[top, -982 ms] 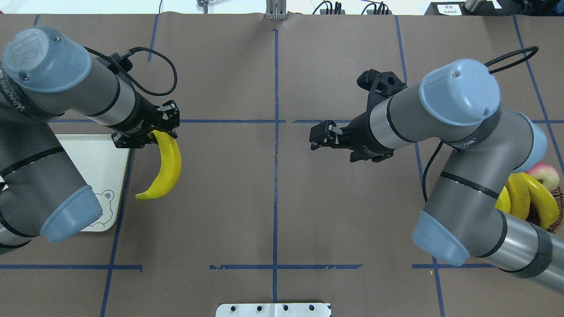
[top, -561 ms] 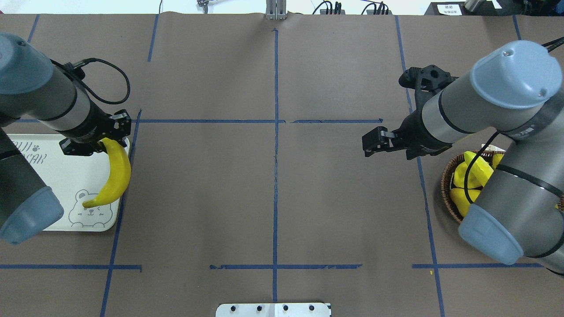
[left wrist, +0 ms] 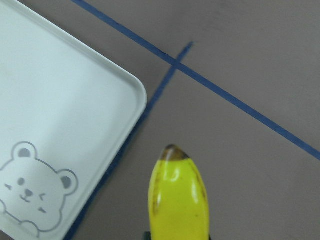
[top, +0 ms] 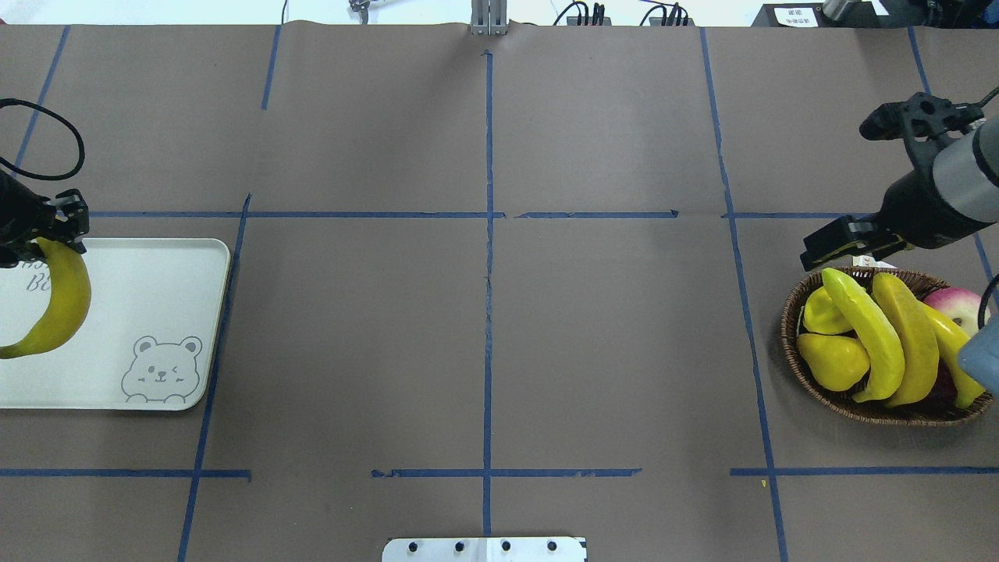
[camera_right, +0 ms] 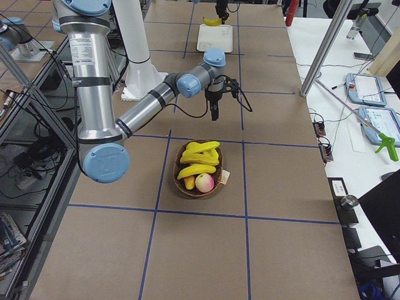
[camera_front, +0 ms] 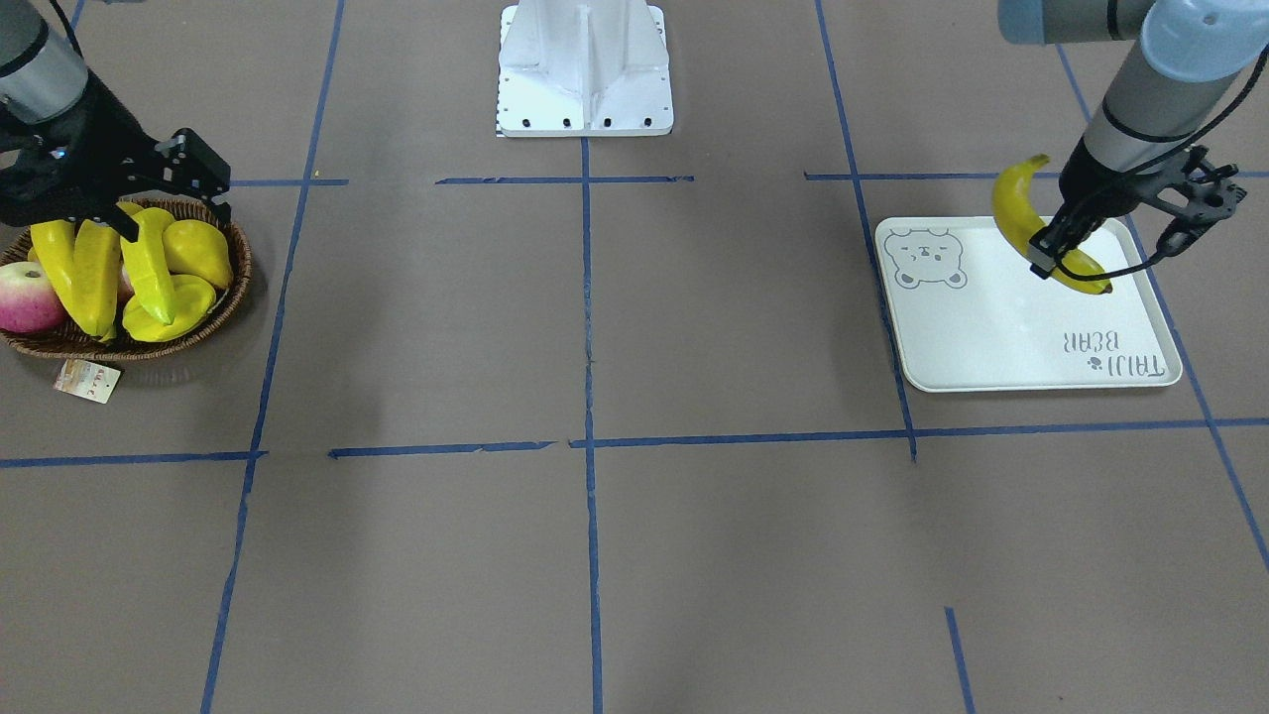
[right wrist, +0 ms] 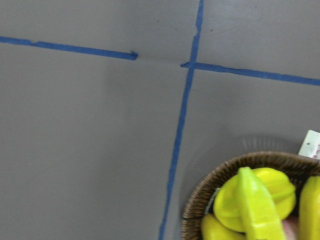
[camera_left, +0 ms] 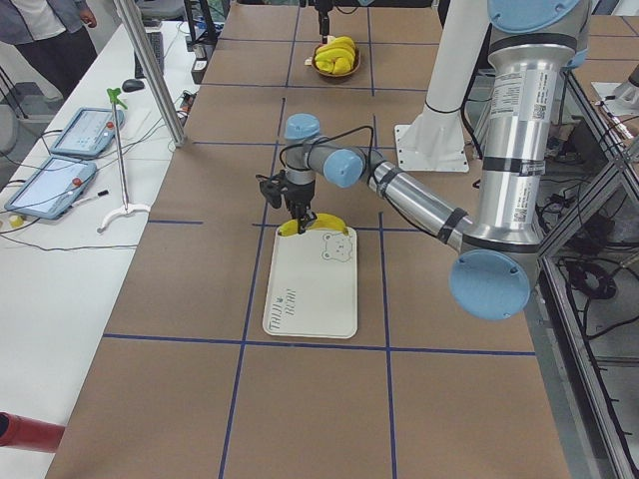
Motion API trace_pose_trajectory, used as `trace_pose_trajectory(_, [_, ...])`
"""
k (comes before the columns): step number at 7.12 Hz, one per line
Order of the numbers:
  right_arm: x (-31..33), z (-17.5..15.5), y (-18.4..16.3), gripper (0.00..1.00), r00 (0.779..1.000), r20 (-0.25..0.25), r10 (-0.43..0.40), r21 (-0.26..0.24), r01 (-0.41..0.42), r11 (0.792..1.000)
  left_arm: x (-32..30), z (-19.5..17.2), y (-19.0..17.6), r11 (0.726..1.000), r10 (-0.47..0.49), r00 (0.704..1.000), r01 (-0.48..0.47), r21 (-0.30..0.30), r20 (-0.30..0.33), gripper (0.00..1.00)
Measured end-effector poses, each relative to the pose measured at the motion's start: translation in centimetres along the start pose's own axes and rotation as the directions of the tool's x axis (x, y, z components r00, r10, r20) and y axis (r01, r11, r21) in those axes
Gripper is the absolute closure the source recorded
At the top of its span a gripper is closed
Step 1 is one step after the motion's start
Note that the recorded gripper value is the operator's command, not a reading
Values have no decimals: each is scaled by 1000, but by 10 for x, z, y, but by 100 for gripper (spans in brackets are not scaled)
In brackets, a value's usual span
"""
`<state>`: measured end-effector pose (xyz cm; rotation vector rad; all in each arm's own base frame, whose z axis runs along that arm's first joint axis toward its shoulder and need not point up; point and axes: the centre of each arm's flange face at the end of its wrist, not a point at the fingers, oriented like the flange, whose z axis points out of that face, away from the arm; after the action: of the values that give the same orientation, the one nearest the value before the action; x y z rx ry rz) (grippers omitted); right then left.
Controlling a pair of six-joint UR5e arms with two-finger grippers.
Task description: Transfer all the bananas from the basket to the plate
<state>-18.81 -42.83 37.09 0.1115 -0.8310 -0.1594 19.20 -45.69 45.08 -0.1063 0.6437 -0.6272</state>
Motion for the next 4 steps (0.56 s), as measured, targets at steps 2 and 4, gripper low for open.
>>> trace_pose_trajectory(2, [63,-8,14,0,997,-37,-65,-11,64,998,-52,37,-38,1000,18,999,-18,11,-41,100])
trace_pose_trajectory(4, [96,-12,26,0,995,-47,-93,-23,92,995,-95,80,-76,999,43,996,-44,-4,-72,100])
